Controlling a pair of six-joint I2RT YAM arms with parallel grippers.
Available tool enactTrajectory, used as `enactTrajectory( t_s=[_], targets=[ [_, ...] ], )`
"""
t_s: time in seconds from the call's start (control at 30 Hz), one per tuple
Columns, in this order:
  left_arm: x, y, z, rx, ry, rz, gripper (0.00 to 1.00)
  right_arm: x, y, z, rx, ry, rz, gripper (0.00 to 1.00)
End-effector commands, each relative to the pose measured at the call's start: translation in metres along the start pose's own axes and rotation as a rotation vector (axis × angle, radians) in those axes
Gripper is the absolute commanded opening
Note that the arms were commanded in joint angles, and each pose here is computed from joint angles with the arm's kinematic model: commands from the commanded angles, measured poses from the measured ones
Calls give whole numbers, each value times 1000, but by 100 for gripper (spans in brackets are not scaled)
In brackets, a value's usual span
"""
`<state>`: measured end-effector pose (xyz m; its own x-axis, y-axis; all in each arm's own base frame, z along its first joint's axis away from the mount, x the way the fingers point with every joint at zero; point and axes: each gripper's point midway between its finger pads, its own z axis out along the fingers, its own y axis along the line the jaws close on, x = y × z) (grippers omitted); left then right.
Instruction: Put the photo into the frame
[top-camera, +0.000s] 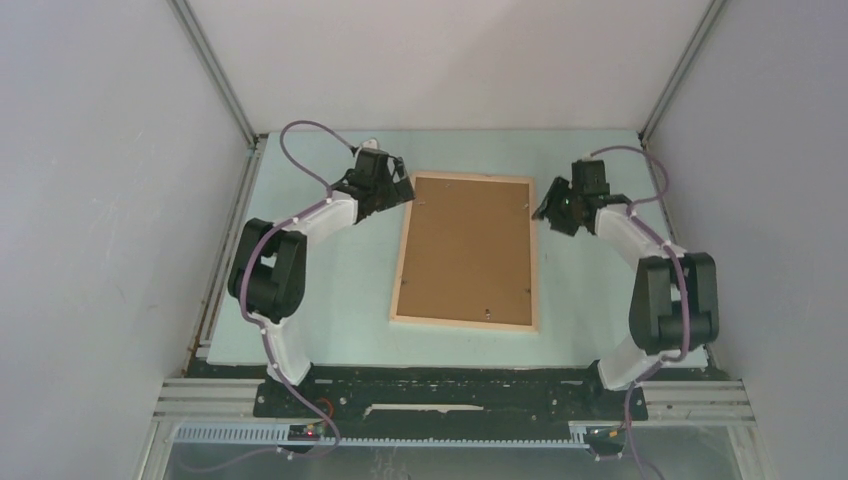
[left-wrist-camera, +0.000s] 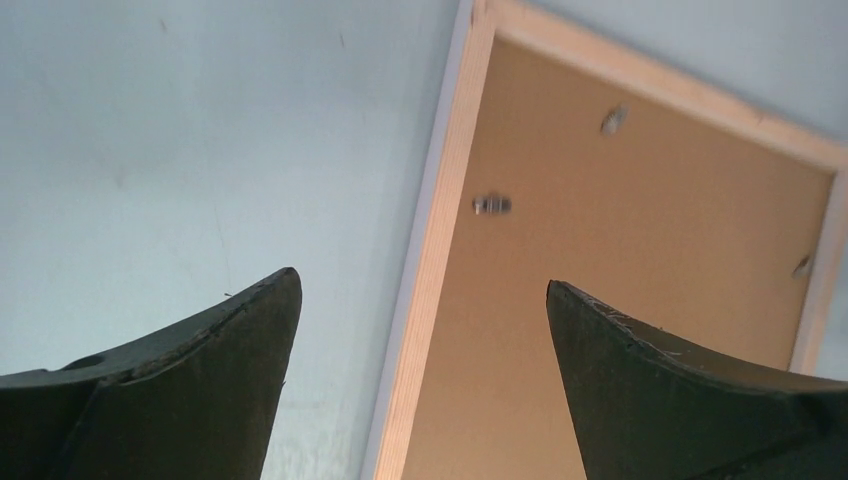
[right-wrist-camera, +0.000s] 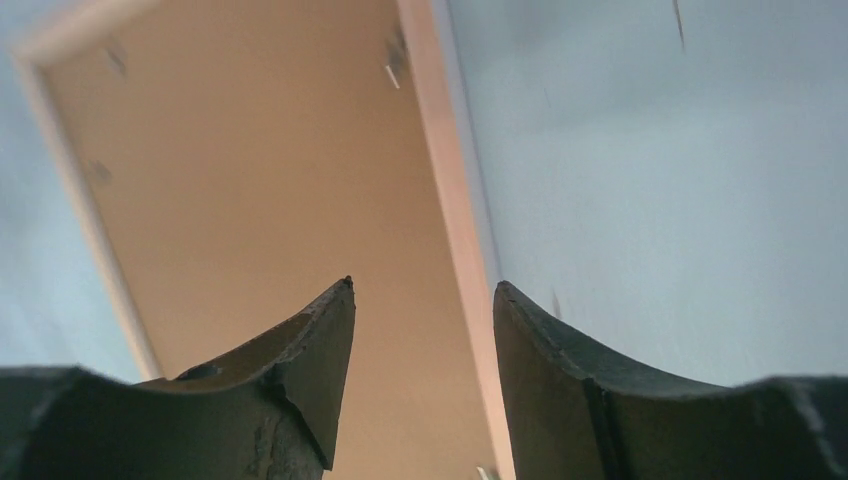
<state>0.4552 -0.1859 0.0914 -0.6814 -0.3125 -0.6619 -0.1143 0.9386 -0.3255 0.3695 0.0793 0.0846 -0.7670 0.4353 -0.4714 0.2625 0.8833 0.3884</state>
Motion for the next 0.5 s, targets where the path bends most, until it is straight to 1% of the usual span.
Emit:
enactTrajectory(
  t_s=[0.0,0.07,0.13,0.2,0.23,0.3,0.37,0.47],
  targets=[
    [-78,-19,3,96,-177,-85,100,-70,38,29,-74,-115,141,61],
    [-82,-19,11,103,-173,-77,100,-86,44,45,-61,-116,167,62],
    [-79,-16,17,96,-163,-59,100,-100,50,57,-53,-132,160,62],
    [-77,-13,23,88,-163,-39,100,-111,53,64,-39,-151,117,63],
    [-77,-11,26,80,-158,-37,100,-113,53,68,-20,-150,73,66],
    [-77,-13,30,91,-140,-40,100,-112,46,78,45,-119,11,67],
    [-76,-18,31,115,-135,-38,99,-109,36,88,106,-77,-3,67],
    [-73,-23,31,138,-125,-35,99,-101,31,103,118,-31,11,65]
  ],
)
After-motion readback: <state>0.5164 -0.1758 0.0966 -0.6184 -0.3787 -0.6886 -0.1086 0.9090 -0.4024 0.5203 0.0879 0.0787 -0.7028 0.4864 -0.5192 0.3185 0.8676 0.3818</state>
